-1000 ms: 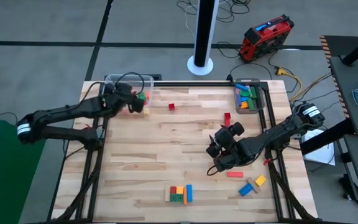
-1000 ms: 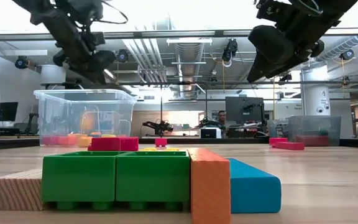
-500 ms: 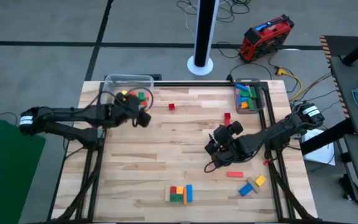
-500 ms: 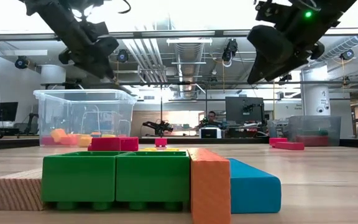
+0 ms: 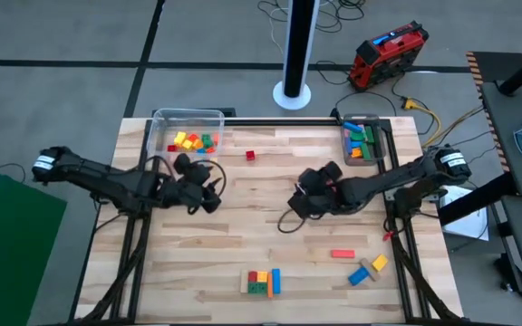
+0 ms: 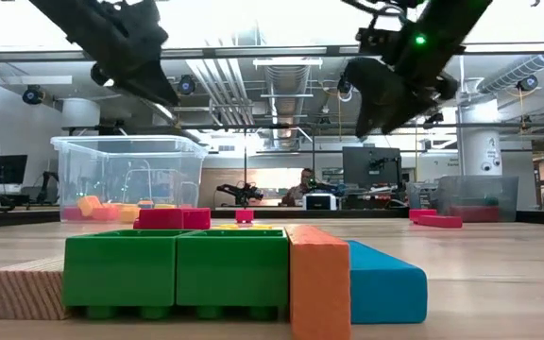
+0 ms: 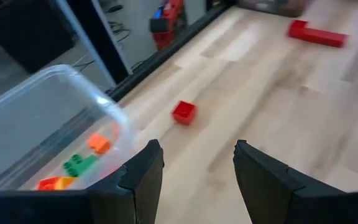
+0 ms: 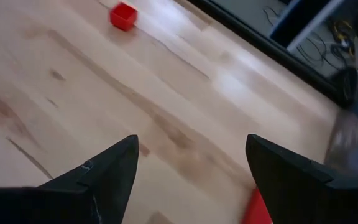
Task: Sort blocks by size
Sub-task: Put the red square game piece into the transparent bin
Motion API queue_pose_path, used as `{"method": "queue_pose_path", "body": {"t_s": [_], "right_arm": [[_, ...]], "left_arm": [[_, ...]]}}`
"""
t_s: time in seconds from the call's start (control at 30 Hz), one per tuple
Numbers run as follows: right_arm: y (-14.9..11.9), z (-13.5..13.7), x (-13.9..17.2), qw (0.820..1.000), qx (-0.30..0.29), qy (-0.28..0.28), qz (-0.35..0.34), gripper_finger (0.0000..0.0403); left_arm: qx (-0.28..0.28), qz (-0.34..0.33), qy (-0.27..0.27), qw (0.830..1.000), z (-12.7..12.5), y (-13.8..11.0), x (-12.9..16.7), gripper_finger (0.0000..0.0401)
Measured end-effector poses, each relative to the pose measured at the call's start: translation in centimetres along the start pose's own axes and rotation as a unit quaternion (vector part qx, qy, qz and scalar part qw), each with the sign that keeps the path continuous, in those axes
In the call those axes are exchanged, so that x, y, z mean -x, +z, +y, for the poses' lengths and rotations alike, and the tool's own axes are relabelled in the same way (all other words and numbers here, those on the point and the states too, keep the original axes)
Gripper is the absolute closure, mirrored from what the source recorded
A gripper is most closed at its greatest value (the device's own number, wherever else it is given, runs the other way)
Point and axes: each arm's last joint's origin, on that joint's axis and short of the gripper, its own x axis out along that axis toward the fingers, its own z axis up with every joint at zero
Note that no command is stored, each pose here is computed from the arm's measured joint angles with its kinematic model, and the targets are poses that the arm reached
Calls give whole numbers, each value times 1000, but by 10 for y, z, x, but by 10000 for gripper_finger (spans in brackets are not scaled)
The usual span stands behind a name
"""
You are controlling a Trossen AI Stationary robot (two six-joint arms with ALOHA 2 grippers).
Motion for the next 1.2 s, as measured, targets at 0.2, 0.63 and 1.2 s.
{"method": "queue_pose_path", "body": {"t_s": [0.2, 0.63, 1.2], "right_arm": [[33, 0, -12, 998, 41, 28, -32, 112], [102, -16, -74, 992, -47, 63, -102, 118], [143, 29, -170, 999, -18, 48, 1, 47]], "left_arm": [[-11, -6, -36, 999, -12, -5, 12, 228], [-28, -4, -80, 996, -22, -16, 32, 228], [-39, 31, -25, 998, -7, -27, 47, 228]]}}
